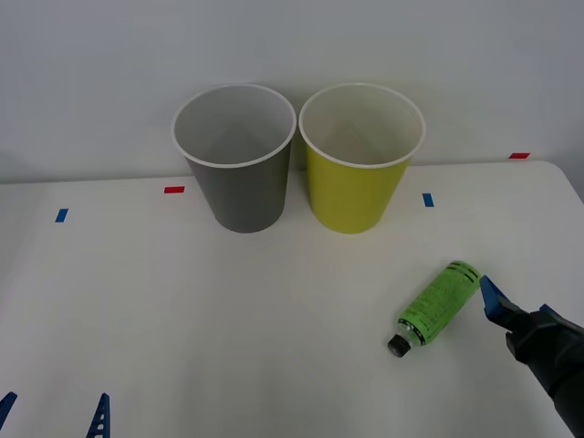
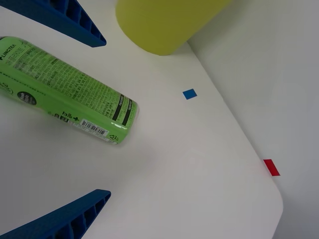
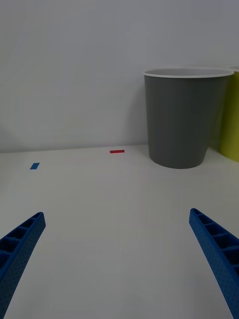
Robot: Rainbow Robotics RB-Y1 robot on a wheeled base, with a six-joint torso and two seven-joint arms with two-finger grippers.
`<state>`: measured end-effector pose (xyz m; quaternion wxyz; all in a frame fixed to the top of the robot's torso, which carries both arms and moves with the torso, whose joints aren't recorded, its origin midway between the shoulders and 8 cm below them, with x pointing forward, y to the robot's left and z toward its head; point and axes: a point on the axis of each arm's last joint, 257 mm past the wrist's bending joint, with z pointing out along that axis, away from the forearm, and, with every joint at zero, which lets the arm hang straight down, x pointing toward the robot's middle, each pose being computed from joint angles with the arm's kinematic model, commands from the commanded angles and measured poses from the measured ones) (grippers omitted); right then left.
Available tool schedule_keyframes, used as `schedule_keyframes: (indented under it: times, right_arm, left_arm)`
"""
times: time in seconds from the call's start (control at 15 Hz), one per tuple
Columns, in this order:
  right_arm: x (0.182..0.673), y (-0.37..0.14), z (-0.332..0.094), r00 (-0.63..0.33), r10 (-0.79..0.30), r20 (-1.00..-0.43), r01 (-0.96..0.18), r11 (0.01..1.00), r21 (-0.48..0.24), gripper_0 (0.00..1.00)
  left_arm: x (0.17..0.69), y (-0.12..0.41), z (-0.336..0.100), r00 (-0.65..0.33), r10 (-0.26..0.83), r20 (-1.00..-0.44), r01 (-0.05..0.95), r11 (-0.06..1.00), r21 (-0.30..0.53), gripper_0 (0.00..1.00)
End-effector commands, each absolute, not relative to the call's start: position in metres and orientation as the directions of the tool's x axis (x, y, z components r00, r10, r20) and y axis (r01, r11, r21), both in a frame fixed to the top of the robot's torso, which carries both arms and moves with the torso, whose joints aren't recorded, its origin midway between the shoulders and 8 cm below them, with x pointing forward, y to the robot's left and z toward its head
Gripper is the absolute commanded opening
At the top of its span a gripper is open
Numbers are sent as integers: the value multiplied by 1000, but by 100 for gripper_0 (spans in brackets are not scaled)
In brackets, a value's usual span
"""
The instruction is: Put cans in the gray bin and PET bottles in the light green bin.
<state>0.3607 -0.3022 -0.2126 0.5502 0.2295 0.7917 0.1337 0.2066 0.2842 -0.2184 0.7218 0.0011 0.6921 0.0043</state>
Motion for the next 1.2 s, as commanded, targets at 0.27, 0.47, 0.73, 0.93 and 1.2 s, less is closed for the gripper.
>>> schedule_keyframes:
  times: [0.27,0.47,0.73,0.93,1.2]
  right_arm:
    - [384,-294,-225,-370,704,-606,421,708,567,100]
    - [385,-290,-227,-426,733,-531,506,679,532,100]
    - [390,-288,-233,-547,697,-463,538,717,444,100]
    - [391,-285,-249,-628,689,-362,573,724,385,100]
    - [408,-279,-262,-693,663,-284,578,746,330,100]
  left_arm:
    - [207,284,-218,42,8,-999,-5,1000,7,100]
    - [207,284,-218,42,8,-999,-5,1000,7,100]
    - [207,284,-218,42,8,-999,-5,1000,7,100]
    - [207,284,-218,42,8,-999,-5,1000,7,100]
    - [207,284,-218,42,8,-999,-5,1000,7,100]
